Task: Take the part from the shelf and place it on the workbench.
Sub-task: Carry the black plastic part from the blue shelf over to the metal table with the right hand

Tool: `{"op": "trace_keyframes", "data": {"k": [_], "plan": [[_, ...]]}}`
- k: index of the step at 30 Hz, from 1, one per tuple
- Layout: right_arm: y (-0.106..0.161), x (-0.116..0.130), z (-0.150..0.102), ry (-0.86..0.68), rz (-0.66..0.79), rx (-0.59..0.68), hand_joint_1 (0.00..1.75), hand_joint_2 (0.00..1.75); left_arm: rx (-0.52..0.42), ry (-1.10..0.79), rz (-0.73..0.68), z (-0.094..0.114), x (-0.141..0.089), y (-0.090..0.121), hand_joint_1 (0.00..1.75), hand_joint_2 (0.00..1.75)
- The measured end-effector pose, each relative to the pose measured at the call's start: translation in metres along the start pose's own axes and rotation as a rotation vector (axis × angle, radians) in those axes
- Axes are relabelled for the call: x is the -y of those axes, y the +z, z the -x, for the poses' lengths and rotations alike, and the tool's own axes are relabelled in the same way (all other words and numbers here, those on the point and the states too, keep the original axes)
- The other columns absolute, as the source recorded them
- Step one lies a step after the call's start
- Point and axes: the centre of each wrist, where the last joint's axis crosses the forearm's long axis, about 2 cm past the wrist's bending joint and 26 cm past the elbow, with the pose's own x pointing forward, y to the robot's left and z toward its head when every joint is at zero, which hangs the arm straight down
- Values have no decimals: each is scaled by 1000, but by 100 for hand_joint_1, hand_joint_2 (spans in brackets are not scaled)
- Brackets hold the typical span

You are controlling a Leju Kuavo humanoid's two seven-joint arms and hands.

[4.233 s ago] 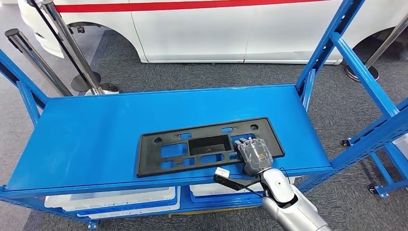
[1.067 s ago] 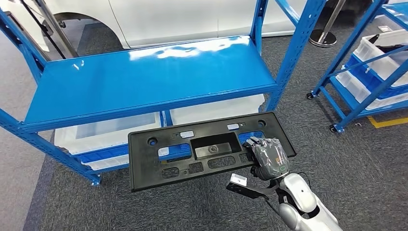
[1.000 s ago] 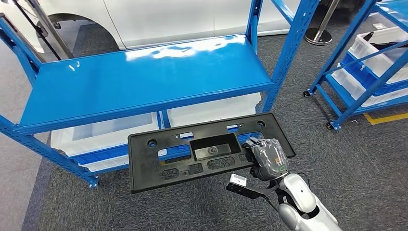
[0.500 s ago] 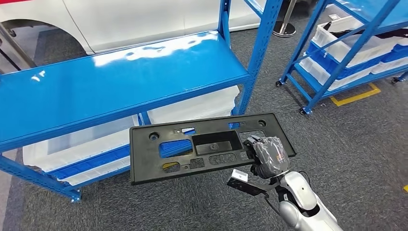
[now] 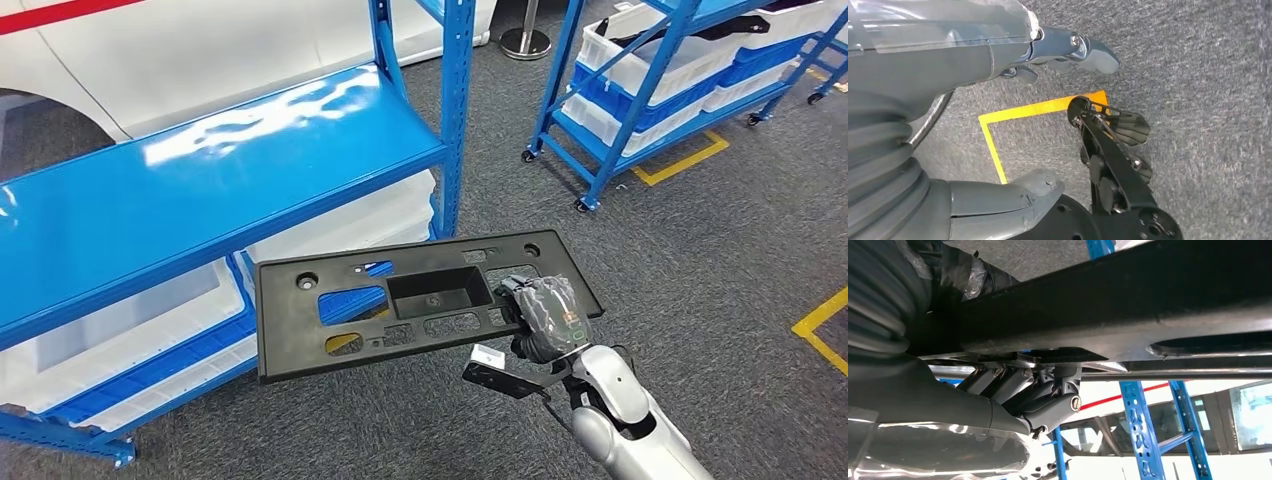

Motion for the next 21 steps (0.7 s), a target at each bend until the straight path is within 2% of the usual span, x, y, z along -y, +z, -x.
{"op": "trace_keyframes", "data": {"k": [9,21], "plan": [[-5,2,-3,12,37,1,175,175,9,-5,3,-5,-5,0,0,175],[-30,10,-11,19,75,24,175,175,8,47,-23,-12,-11,0,0,175]]}}
